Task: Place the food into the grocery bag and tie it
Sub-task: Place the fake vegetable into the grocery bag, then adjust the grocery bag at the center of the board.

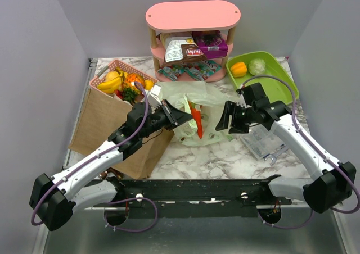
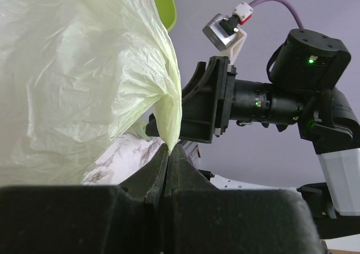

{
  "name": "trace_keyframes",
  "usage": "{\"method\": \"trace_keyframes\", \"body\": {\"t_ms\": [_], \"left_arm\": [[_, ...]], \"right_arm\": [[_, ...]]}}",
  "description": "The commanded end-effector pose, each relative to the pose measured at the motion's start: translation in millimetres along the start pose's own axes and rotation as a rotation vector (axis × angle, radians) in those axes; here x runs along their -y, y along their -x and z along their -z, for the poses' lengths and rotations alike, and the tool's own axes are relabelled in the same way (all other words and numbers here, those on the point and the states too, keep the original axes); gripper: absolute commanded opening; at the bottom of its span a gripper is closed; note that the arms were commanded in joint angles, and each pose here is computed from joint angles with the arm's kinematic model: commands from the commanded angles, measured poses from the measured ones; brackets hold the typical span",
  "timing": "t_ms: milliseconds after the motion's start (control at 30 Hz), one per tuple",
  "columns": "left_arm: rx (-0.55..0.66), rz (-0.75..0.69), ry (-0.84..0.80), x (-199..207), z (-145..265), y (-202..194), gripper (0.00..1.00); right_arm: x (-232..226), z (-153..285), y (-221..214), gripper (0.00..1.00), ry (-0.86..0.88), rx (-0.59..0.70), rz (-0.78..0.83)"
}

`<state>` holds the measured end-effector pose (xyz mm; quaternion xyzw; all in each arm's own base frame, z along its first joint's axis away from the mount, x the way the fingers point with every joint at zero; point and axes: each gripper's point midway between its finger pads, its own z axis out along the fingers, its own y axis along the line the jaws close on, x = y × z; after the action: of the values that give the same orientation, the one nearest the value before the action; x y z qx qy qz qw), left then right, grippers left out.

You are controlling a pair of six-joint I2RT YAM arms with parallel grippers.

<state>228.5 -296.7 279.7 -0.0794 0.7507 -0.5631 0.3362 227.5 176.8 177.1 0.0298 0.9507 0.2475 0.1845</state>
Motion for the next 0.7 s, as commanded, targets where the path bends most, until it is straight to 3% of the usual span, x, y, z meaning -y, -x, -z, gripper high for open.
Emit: {"method": "trace_keyframes", "body": {"t_ms": [0, 333, 500, 667], "left_arm": [[-0.004, -0.005, 0.004, -2, 2, 0, 0.00], [-0.015, 0.002, 0.001, -3, 0, -3, 0.00], [-0.025, 0.009, 0.006, -8, -3, -6, 0.00], [-0.026, 0.007, 0.003, -8, -1, -7, 0.00]], "right_arm": [[0, -20, 8, 0.68, 0.022, 0.032, 0.015], [8, -47, 8, 0.62, 0.021, 0.019, 0.001], [4, -56, 4, 0.44, 0.062, 0.000, -0.003], [-3, -50, 8, 0.13, 0.082, 0.004, 0.008]]}}
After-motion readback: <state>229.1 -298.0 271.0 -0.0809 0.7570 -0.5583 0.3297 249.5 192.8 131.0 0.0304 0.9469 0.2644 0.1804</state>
